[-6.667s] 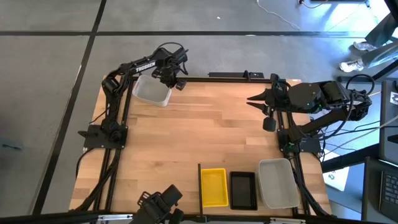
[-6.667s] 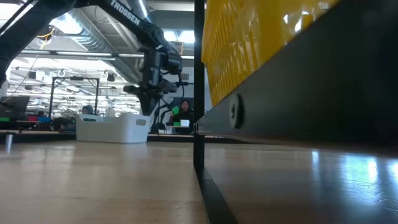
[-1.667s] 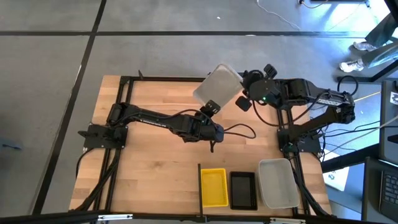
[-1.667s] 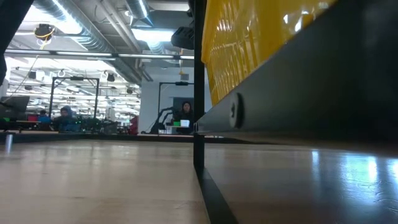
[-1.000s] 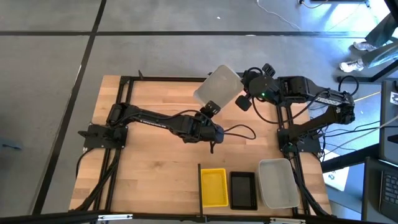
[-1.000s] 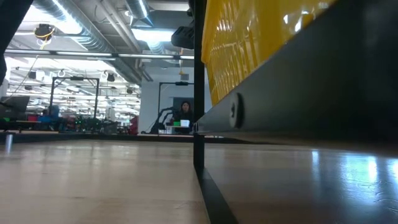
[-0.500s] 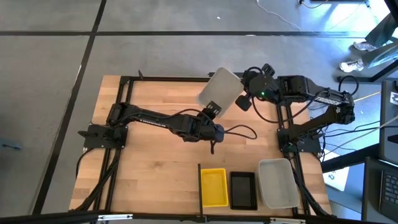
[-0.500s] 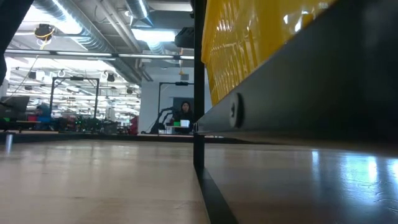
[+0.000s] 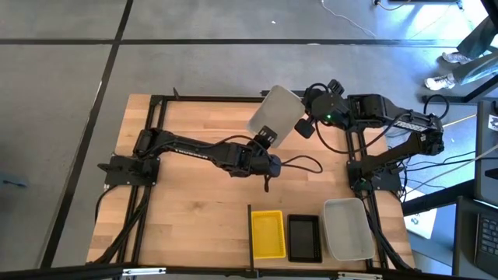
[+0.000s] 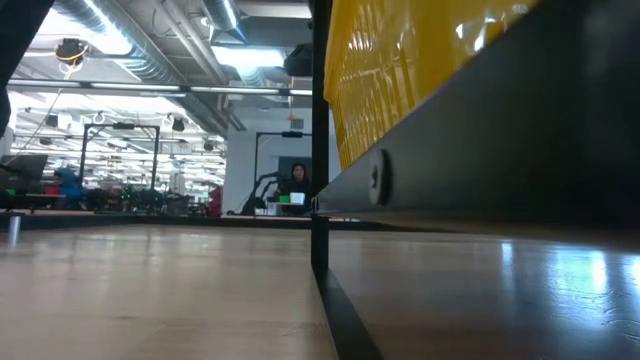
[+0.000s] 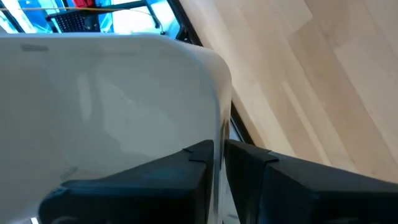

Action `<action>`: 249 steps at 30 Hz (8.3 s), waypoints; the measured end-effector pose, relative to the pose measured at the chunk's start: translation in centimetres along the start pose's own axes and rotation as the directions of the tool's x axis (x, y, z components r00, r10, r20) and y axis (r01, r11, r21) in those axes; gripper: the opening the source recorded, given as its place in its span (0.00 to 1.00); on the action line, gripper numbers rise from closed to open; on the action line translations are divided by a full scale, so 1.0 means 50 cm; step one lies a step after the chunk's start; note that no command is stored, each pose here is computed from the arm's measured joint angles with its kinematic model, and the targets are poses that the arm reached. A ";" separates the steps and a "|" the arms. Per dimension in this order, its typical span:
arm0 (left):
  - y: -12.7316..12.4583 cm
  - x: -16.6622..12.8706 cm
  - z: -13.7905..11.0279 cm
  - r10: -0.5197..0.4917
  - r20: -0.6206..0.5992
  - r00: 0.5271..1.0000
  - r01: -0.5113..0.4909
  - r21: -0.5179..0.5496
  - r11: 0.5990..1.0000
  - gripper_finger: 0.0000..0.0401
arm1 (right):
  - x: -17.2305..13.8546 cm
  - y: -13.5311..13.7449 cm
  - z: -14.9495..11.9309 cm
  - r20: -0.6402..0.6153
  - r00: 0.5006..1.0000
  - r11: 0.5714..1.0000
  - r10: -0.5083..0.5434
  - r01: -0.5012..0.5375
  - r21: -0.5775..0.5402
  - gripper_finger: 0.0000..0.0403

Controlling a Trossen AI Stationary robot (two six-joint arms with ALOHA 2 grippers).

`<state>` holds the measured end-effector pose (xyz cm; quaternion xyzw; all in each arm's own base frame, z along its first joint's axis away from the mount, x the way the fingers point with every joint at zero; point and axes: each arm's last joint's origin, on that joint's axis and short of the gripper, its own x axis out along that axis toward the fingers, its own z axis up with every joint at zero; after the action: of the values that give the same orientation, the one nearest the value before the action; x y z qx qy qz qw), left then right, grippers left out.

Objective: Stack baskets on shelf by color
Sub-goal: Stack the gray bin on top of the gray bin on the shelf

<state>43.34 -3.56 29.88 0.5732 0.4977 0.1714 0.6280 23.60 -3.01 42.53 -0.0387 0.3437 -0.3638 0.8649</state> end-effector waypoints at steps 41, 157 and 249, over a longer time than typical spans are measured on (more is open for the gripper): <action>0.000 -0.012 0.008 0.038 -0.009 0.999 -0.038 -0.004 0.999 0.10 | -0.001 0.000 0.003 0.015 1.000 1.000 -0.002 0.001 0.020 0.00; 0.028 -0.049 -0.013 -0.253 0.447 0.858 0.309 -0.056 0.949 0.22 | -0.001 -0.002 0.002 0.016 0.999 0.992 -0.050 0.051 -0.119 0.00; 0.167 -0.252 -0.207 0.137 0.315 0.939 0.112 -0.658 0.744 0.22 | -0.255 -0.045 -0.022 -0.061 0.844 0.831 0.534 -0.536 -0.147 0.00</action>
<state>32.19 -5.38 44.31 0.3347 0.2822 0.2396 0.8666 15.22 3.90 49.63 -0.0065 0.3761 -0.0793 0.9232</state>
